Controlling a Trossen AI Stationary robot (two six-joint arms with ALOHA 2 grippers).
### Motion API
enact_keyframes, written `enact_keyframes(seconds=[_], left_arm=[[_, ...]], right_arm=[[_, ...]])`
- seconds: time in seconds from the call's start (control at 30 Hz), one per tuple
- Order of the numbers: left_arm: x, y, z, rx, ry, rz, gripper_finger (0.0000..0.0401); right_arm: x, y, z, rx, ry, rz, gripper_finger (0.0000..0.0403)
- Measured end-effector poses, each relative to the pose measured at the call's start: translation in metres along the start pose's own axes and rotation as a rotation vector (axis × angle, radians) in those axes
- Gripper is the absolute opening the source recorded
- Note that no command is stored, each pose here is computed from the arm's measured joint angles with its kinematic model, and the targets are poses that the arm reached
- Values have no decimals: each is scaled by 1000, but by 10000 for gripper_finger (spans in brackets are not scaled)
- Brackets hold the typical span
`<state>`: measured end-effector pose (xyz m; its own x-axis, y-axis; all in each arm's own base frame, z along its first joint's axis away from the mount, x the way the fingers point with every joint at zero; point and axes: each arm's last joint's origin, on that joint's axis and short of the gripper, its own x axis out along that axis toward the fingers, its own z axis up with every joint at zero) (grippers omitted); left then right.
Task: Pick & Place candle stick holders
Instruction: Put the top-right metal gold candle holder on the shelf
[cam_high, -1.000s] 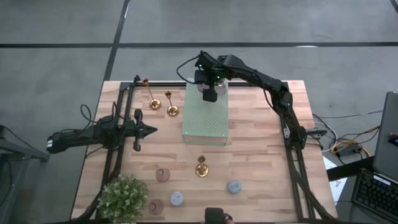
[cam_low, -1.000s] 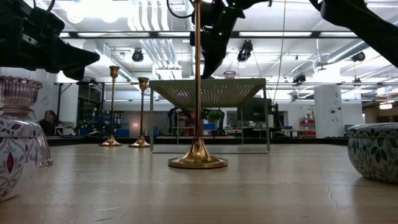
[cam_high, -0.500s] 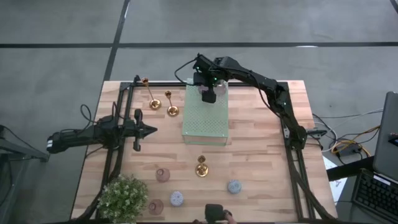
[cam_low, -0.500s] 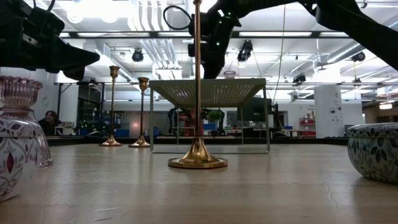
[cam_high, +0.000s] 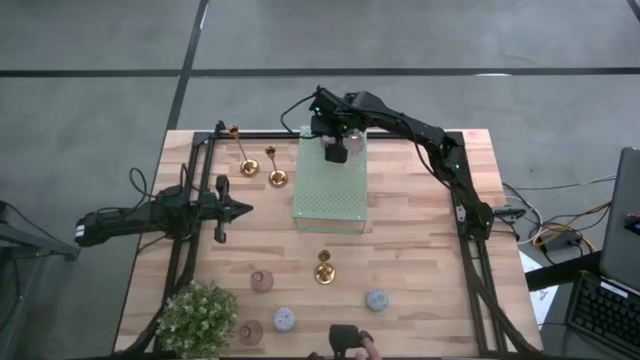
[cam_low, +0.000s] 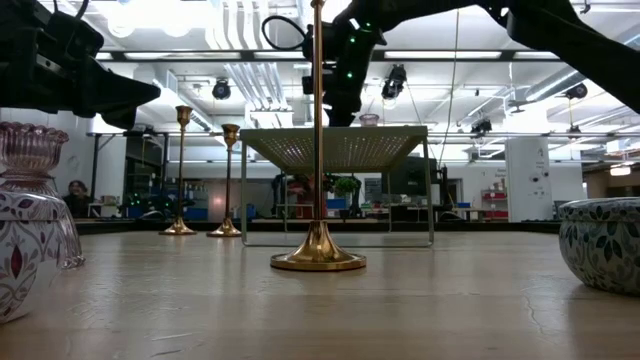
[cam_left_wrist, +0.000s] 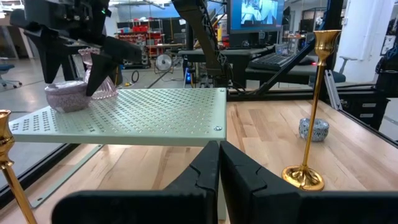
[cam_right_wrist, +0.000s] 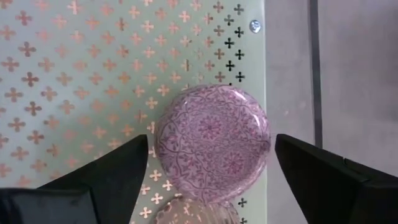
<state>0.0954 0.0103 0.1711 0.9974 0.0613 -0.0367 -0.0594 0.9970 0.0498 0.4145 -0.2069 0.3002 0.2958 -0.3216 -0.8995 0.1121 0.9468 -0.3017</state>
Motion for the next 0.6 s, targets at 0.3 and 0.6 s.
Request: enact_keyframes(seconds=[0.3, 0.6], left_arm=[[0, 0, 0, 0, 0, 0, 19], [0, 0, 0, 0, 0, 0, 19]], right_arm=[[-5, 0, 0, -14, -3, -8, 363], [-43, 1, -3, -32, -35, -66, 364]])
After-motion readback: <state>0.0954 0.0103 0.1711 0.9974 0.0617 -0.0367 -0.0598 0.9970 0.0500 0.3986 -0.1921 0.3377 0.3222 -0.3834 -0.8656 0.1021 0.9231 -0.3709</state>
